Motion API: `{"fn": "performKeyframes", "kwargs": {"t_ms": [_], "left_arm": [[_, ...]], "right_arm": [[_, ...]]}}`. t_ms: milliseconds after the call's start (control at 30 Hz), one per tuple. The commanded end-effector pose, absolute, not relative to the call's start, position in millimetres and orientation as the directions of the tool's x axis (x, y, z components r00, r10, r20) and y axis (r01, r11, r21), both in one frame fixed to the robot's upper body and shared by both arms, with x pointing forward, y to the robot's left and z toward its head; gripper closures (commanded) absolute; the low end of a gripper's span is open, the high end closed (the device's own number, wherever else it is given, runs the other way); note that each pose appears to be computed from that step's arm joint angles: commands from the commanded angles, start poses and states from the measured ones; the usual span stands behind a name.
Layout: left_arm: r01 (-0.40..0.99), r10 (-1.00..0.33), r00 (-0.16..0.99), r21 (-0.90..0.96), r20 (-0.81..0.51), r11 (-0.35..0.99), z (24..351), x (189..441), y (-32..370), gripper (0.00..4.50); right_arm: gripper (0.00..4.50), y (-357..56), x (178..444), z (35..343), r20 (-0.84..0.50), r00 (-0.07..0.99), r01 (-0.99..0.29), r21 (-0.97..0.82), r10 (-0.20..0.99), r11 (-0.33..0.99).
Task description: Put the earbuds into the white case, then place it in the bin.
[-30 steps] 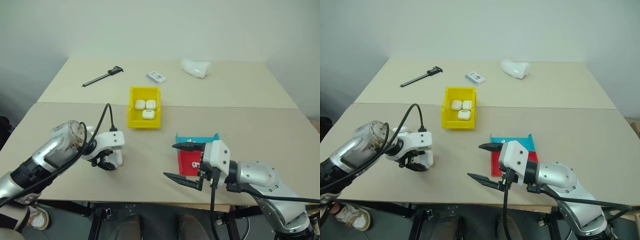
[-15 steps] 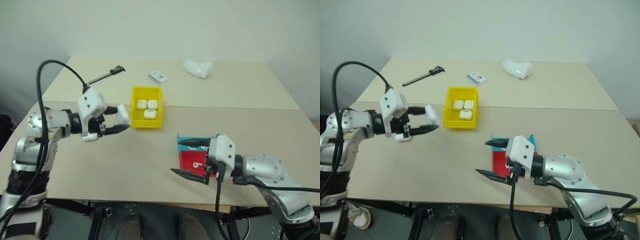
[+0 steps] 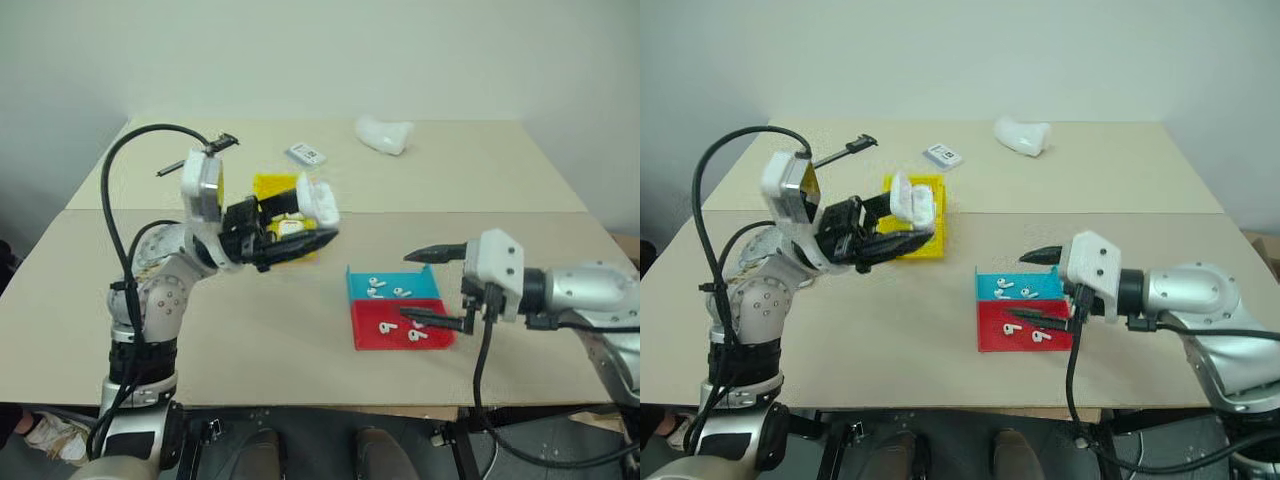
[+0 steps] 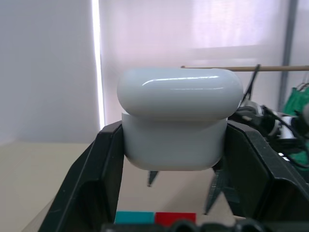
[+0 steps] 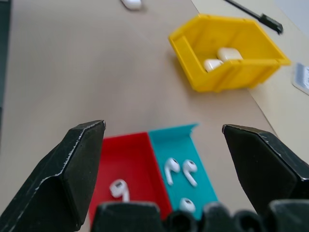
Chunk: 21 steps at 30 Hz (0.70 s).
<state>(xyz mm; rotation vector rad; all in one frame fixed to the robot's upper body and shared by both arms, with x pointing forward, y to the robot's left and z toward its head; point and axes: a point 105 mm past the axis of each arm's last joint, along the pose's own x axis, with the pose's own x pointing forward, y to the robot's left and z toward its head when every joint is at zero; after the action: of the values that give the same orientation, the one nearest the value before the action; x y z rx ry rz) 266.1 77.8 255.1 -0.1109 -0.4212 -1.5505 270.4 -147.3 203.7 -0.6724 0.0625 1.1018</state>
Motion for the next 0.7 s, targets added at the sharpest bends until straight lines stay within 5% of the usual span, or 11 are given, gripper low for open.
{"fn": "performKeyframes", "kwargs": {"t_ms": [33, 167, 367, 700], "left_arm": [[0.975, -0.942, -0.069, 0.224, 0.330, 0.007, 247.4, 257.7, 74.9, 1.72], [0.971, -0.947, -0.033, 0.236, 0.319, 0.046, 241.1, 261.6, 78.6, 1.72], [0.964, -0.955, -0.041, 0.264, 0.295, 0.040, 237.4, 265.1, 75.8, 1.72], [0.959, -0.950, -0.005, 0.270, 0.312, 0.083, 235.9, 265.9, 76.6, 1.72]], "right_arm": [[0.00, -155.2, 283.6, 210.3, -0.424, 0.555, -0.793, -0.529, 0.715, 0.302], [0.00, -154.8, 283.7, 200.5, -0.548, 0.513, -0.838, -0.486, 0.661, 0.247], [1.67, -148.9, 280.1, 177.2, -0.700, 0.398, -0.891, -0.450, 0.593, 0.066], [1.67, -132.6, 284.9, 143.5, -0.798, 0.318, -0.912, -0.405, 0.512, -0.065]]}}
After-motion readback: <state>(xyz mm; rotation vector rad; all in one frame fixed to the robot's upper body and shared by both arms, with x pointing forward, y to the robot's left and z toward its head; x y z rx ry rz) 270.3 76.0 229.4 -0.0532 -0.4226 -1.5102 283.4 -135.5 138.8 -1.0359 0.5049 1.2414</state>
